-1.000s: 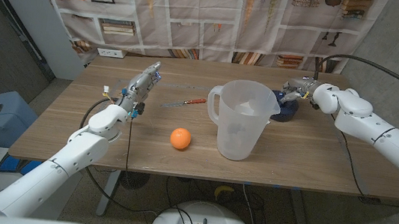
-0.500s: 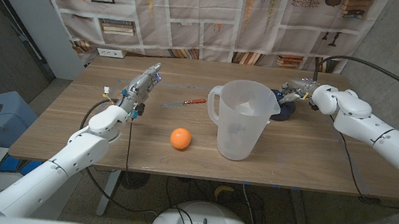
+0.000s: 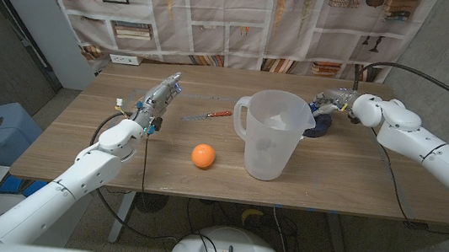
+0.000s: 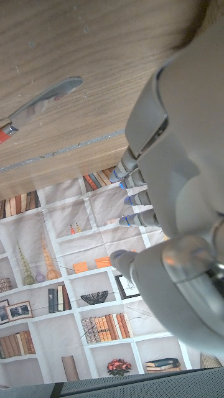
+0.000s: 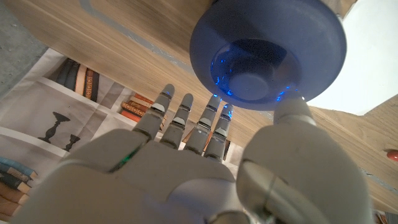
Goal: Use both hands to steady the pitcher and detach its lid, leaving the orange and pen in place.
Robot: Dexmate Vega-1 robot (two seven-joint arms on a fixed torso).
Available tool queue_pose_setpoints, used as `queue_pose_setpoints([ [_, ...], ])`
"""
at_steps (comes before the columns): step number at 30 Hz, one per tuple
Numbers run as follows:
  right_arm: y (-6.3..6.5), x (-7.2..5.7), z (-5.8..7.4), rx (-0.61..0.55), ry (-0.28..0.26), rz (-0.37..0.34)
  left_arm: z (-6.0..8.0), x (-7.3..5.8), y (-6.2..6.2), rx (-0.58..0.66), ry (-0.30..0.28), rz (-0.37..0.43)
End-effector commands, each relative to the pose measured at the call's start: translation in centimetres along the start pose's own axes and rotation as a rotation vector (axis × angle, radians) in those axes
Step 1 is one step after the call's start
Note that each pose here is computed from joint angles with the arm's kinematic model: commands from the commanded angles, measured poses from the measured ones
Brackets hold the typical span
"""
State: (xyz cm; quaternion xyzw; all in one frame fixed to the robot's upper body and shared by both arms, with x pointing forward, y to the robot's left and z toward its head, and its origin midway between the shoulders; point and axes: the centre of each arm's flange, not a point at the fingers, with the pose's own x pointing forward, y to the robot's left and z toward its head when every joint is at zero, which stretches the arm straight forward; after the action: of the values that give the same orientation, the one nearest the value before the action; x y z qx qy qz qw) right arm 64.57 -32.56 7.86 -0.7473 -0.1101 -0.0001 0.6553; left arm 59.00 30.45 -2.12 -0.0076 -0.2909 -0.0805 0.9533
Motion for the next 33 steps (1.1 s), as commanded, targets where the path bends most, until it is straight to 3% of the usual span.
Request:
queue_pose_setpoints([
  [1, -0.2, -0.7, -0.3, 0.116, -0.024, -0.010, 0.3, 0.5, 0.2, 0.013, -0.012, -0.014],
  [9, -0.1, -1.3, -1.2, 0.295, -0.061, -0.079, 0.4, 0.7, 0.4, 0.030, -0.024, -0.008],
  [21, 0.5, -1.0, -2.3, 0.509, -0.122, -0.162, -0.1, 0.7, 0.1, 0.019, -0.051, 0.016],
  [33, 1.6, -1.4, -2.1, 0.719, -0.192, -0.233, -0.5, 0.6, 0.0, 0.005, -0.077, 0.052],
])
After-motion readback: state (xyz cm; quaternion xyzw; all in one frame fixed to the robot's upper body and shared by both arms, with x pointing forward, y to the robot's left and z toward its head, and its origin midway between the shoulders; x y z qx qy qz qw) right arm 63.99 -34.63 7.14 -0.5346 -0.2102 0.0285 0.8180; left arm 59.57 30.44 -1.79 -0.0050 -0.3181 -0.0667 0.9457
